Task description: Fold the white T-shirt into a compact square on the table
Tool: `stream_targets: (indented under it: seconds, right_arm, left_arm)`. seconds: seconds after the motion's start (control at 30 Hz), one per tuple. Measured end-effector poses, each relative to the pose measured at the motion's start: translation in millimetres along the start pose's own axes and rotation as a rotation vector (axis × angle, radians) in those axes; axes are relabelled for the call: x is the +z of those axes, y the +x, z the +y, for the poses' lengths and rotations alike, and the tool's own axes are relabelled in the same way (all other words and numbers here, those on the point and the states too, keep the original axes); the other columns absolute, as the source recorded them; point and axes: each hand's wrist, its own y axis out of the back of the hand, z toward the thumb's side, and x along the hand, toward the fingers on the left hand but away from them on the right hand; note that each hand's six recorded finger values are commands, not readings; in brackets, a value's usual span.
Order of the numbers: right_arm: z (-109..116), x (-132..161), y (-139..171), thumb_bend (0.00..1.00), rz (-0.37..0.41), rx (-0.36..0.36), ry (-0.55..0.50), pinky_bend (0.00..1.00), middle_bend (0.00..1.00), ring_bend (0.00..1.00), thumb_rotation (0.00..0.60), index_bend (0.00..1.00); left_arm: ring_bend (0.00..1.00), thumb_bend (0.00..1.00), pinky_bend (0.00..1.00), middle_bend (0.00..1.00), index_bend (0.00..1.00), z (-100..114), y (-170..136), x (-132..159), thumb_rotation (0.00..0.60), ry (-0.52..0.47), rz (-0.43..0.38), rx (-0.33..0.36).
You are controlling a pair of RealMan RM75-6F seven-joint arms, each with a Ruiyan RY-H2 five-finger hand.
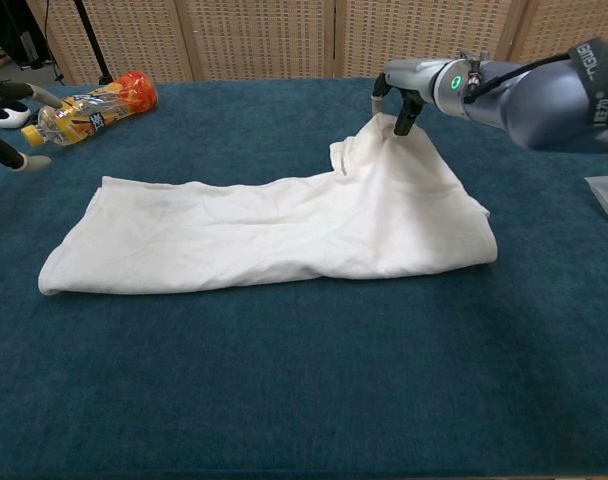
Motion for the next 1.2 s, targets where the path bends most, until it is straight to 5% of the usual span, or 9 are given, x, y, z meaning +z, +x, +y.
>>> stream_targets:
  seconds: [0.37,0.7,0.9,1.2]
  right_arm:
    - [20.6,-3.1,1.1,0.0,-0.014,-0.11,0.043,0.0,0.0,0.0,0.6,0.0]
    - [36.2,-8.5,24.5,0.0,0.054,-0.163,0.048,0.0,0.0,0.0,0.6,0.0]
    - [39.7,-23.0,81.1,0.0,0.128,-0.211,0.018,0.0,0.0,0.0,0.6,0.0]
    - [33.0,-103.9,220.9,0.0,0.117,-0.322,0.005,0.0,0.0,0.0,0.6,0.0]
  left_arm:
    - [0.0,0.33,0.0,0.0,0.0,5.1,0.5,-7.9,0.6,-0.017,0.009,0.001]
    - [0.0,0.33,0.0,0.0,0.0,10.2,-8.5,-10.8,0.6,0.001,-0.015,0.005]
    - [0.0,0.33,0.0,0.0,0.0,12.1,-16.8,-16.6,0.6,0.023,-0.027,0.003]
    - [0.0,0.33,0.0,0.0,0.0,17.9,-21.1,-14.3,0.6,0.053,-0.039,0.0]
